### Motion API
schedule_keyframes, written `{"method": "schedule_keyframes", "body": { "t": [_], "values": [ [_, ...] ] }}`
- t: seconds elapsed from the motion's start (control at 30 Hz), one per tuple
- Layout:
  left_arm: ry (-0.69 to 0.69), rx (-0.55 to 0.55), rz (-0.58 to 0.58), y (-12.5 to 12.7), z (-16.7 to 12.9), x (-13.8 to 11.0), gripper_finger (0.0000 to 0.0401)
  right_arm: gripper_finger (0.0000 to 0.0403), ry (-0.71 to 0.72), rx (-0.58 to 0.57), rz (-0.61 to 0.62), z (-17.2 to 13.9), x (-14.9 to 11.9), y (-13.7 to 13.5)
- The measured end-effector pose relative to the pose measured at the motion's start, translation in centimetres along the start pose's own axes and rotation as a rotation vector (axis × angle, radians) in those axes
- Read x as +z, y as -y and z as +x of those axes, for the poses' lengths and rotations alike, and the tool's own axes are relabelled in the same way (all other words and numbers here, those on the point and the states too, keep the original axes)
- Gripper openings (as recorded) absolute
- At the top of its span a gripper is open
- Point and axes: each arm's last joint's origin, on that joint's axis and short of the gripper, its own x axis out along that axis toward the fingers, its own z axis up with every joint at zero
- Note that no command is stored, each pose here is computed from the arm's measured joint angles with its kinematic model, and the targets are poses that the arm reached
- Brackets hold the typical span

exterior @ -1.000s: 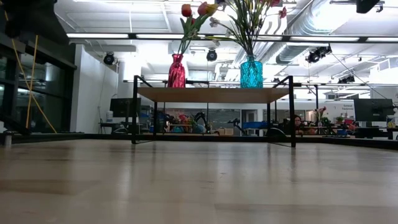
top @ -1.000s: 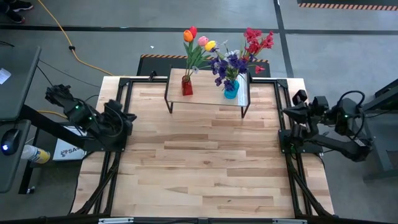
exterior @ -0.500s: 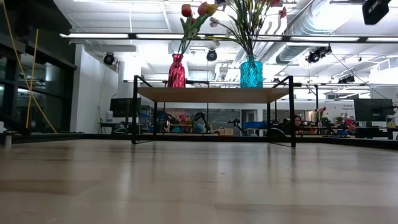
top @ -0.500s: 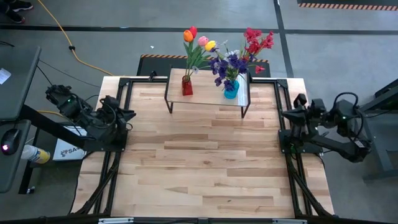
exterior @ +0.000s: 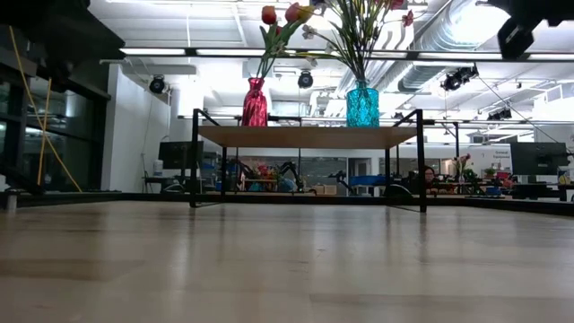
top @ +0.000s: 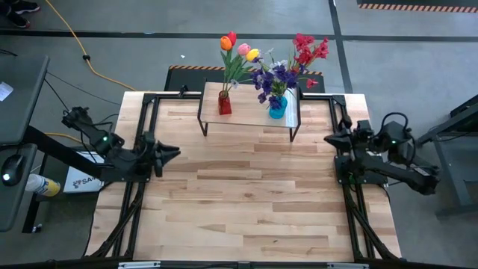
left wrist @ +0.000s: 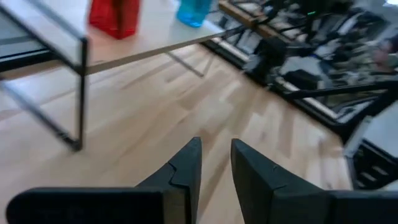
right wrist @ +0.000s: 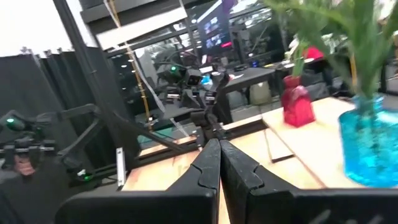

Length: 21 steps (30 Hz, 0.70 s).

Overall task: Pick and place flowers into a vace then onto a shelf
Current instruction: Return to Home Position

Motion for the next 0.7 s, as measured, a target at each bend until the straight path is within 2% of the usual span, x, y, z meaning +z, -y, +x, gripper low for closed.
{"method": "schedule_keyframes", "body": {
  "t": [0.27, 0.7],
  "values": [
    [-0.013, -0.062, 0.017, 0.0, 1.1, -2.0, 0.012, 0.0, 0.016, 0.087, 0.002, 1.0, -1.3, 0.5],
    [0.065, -0.032, -0.003, -0.8, 2.6, -4.9, 0.012, 0.0, 0.009, 0.082, -0.005, 1.1, -1.6, 0.6]
  ]
}}
